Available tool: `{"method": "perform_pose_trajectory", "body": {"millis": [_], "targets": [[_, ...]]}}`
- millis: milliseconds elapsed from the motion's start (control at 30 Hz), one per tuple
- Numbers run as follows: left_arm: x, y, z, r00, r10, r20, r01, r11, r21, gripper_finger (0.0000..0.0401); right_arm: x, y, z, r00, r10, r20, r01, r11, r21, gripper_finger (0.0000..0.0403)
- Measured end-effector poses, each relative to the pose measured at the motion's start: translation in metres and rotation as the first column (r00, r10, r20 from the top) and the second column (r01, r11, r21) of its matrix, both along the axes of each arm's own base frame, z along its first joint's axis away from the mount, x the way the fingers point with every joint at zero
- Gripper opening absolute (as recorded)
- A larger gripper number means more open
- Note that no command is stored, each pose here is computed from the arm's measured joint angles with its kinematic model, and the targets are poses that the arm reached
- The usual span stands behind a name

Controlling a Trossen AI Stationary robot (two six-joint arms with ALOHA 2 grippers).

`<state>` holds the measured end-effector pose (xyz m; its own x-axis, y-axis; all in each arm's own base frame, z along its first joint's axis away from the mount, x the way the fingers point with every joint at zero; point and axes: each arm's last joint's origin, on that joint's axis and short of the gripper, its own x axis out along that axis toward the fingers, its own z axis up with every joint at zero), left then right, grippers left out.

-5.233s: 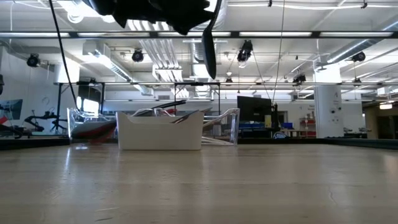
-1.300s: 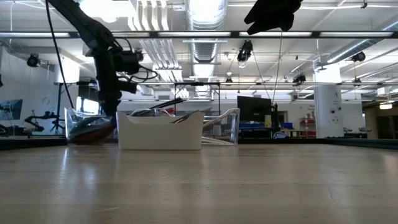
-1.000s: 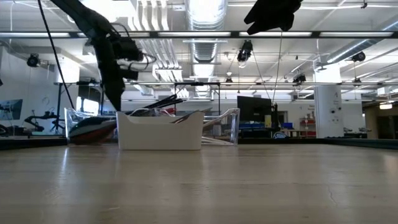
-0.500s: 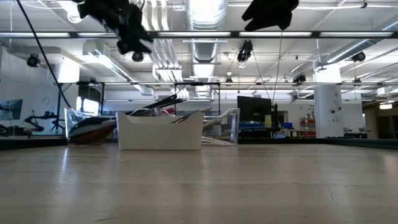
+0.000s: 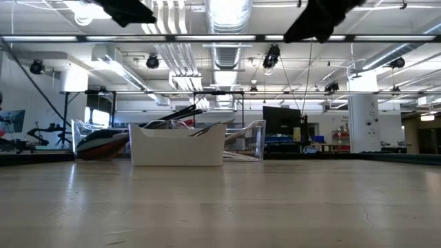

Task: Pick & Place Kitchen Items
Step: Return to Home Position

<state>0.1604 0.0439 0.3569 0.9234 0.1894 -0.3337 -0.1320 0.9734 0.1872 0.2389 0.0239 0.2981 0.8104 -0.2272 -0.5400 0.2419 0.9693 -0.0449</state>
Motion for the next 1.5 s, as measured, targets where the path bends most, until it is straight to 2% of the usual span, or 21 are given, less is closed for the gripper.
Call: {"method": "perform_pose_trajectory", "body": {"millis": [67, 167, 267, 400, 500, 633, 700, 767, 900, 1067, 1267, 1500], "targets": [[-0.016, -0.017, -0.017, 0.997, 0.004, 0.081, -0.007, 0.999, 0.037, 0.0153, -0.012, 0.001, -0.009, 0.998, 0.042, 0.053, -0.044, 0.998, 0.037, 0.0025], [-0.04, -0.033, -0.04, 0.967, -0.061, 0.246, 0.052, 0.998, 0.044, 0.0133, -0.03, 0.001, -0.015, 0.964, 0.134, 0.229, -0.154, 0.986, 0.071, 0.0014], [-0.056, -0.039, -0.066, 0.944, -0.099, 0.316, 0.088, 0.995, 0.051, 0.0121, -0.05, -0.001, -0.022, 0.907, 0.196, 0.372, -0.21, 0.978, -0.002, 0.0013], [-0.071, -0.039, -0.092, 0.924, -0.09, 0.373, 0.074, 0.996, 0.057, 0.0113, -0.073, -0.005, -0.045, 0.884, 0.207, 0.419, -0.21, 0.977, -0.041, 0.0013], [-0.074, -0.038, -0.113, 0.932, -0.065, 0.356, 0.047, 0.997, 0.059, 0.011, -0.085, -0.007, -0.058, 0.871, 0.186, 0.454, -0.186, 0.982, -0.044, 0.0013], [-0.078, -0.038, -0.125, 0.921, -0.053, 0.387, 0.032, 0.998, 0.061, 0.0111, -0.096, -0.009, -0.071, 0.845, 0.191, 0.499, -0.186, 0.981, -0.062, 0.0013], [-0.076, -0.038, -0.134, 0.929, -0.053, 0.365, 0.033, 0.998, 0.061, 0.011, -0.1, -0.009, -0.077, 0.839, 0.186, 0.512, -0.184, 0.981, -0.055, 0.0013], [-0.075, -0.038, -0.142, 0.937, -0.062, 0.344, 0.034, 0.995, 0.089, 0.0106, -0.103, -0.01, -0.085, 0.844, 0.212, 0.493, -0.191, 0.977, -0.094, 0.0013], [-0.069, -0.038, -0.158, 0.939, -0.077, 0.334, 0.034, 0.991, 0.133, 0.0083, -0.109, -0.01, -0.098, 0.822, 0.234, 0.52, -0.191, 0.972, -0.136, 0.001], [-0.063, -0.038, -0.172, 0.91, -0.094, 0.405, 0.019, 0.982, 0.186, 0.0041, -0.117, -0.012, -0.111, 0.781, 0.262, 0.567, -0.176, 0.963, -0.204, 0.0008], [-0.061, -0.038, -0.187, 0.938, -0.083, 0.335, 0.034, 0.988, 0.148, 0.001, -0.122, -0.012, -0.123, 0.787, 0.267, 0.557, -0.173, 0.961, -0.217, 0.0008], [-0.06, -0.038, -0.191, 0.952, -0.082, 0.296, 0.048, 0.992, 0.121, 0.0013, -0.122, -0.012, -0.127, 0.81, 0.271, 0.52, -0.183, 0.959, -0.216, 0.0008]]}}
